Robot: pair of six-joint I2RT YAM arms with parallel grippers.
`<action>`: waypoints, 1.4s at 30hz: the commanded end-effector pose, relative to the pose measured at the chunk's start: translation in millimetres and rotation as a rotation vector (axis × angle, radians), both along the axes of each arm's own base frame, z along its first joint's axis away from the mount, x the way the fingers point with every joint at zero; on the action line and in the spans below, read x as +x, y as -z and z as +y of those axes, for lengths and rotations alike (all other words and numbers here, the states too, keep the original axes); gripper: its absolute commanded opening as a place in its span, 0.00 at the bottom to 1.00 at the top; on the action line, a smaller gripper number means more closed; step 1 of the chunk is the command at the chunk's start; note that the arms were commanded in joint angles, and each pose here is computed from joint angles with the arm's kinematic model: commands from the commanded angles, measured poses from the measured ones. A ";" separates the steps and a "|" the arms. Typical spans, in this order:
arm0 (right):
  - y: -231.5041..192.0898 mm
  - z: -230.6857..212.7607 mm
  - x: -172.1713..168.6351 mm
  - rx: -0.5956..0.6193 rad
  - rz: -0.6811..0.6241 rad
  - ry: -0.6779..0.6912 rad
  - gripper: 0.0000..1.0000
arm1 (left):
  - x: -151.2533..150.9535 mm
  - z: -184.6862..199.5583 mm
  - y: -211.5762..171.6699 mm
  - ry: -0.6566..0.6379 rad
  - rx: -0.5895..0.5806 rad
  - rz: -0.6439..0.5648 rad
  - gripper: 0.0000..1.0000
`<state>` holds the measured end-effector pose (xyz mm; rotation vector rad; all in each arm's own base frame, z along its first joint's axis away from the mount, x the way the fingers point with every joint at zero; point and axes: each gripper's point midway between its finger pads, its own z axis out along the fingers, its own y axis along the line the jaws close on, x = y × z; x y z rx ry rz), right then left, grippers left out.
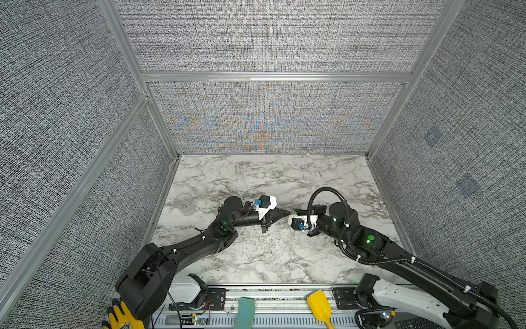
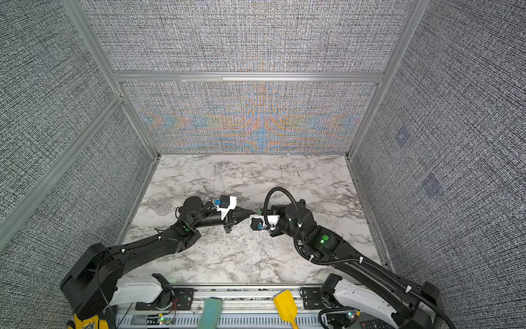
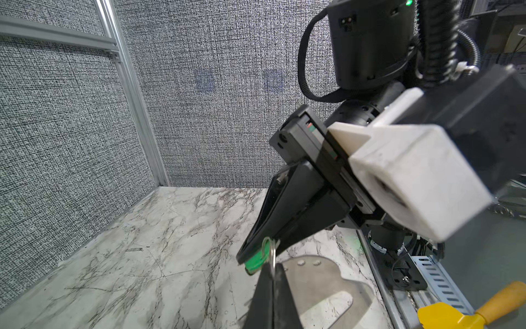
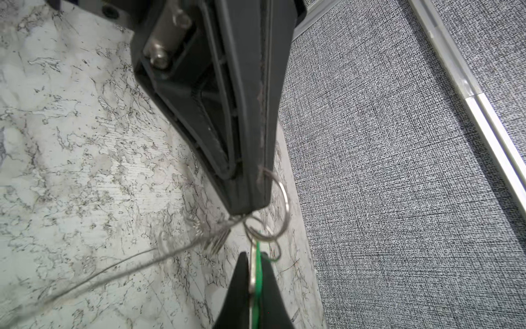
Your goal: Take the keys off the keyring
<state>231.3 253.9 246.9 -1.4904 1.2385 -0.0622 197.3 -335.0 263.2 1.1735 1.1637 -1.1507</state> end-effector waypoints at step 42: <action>42.7 -42.3 26.5 0.136 0.280 0.246 0.00 | 33.0 26.8 13.8 -0.280 0.096 -0.072 0.00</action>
